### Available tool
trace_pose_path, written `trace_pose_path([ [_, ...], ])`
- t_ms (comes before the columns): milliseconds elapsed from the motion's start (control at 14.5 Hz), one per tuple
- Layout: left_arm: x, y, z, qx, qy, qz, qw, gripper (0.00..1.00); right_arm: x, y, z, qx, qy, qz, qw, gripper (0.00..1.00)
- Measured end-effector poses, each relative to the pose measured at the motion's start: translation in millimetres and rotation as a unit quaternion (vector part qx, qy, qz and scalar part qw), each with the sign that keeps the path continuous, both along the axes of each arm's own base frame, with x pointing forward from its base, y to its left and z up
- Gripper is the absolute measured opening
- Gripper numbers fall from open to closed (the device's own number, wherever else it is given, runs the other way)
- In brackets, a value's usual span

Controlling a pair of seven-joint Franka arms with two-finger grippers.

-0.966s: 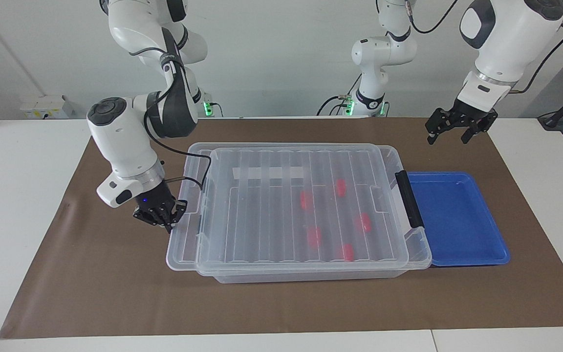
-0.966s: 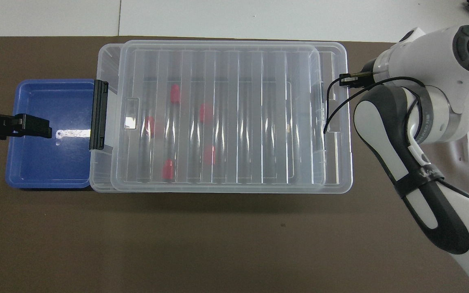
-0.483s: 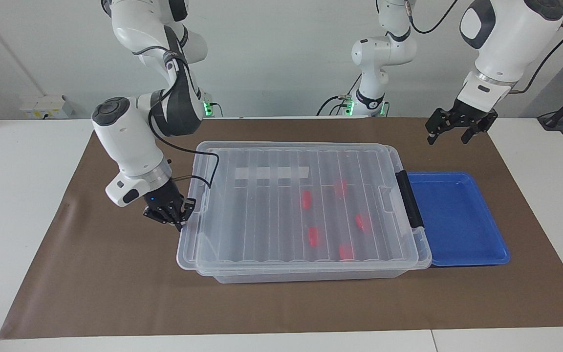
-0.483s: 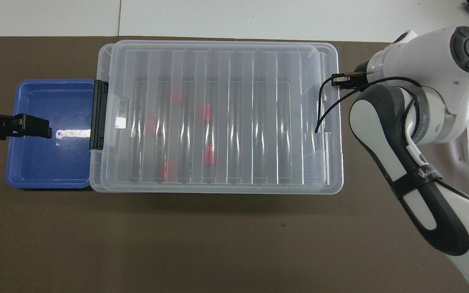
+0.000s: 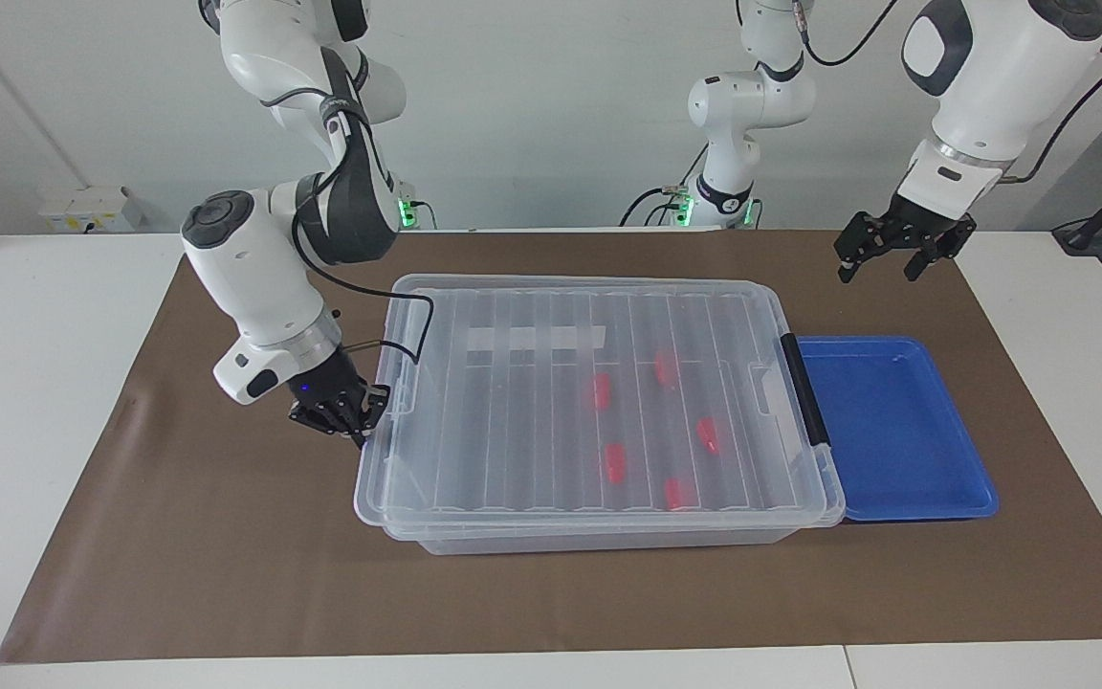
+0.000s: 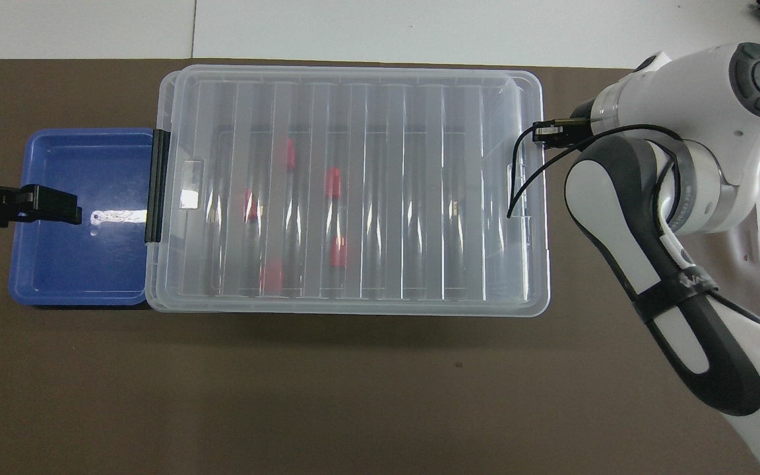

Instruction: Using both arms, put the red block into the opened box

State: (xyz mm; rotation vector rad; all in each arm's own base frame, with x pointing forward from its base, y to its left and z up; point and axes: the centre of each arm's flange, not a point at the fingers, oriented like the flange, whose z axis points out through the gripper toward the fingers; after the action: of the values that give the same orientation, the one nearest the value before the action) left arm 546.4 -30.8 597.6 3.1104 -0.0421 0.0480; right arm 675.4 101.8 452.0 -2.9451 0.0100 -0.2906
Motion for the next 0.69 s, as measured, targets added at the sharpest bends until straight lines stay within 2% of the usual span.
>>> trace_pose_path([
  [138,0.0,0.1,0.0,0.003,0.000,-0.001,1.000,1.00,-3.0,-4.4,-2.3,-0.002,0.018,0.000,1.000,0.01],
  [207,0.0,0.7,-0.1,0.005,0.000,-0.001,1.000,1.00,-4.4,-8.7,-2.5,-0.009,0.025,0.000,1.000,0.09],
  [483,0.1,1.8,-0.1,0.007,0.000,-0.001,1.000,1.00,-17.5,-37.1,34.6,-0.096,0.024,0.019,0.995,0.50],
  [690,0.2,1.9,0.0,0.008,-0.001,0.000,1.000,1.00,-41.3,-64.0,81.4,-0.103,0.035,0.005,0.994,0.82],
])
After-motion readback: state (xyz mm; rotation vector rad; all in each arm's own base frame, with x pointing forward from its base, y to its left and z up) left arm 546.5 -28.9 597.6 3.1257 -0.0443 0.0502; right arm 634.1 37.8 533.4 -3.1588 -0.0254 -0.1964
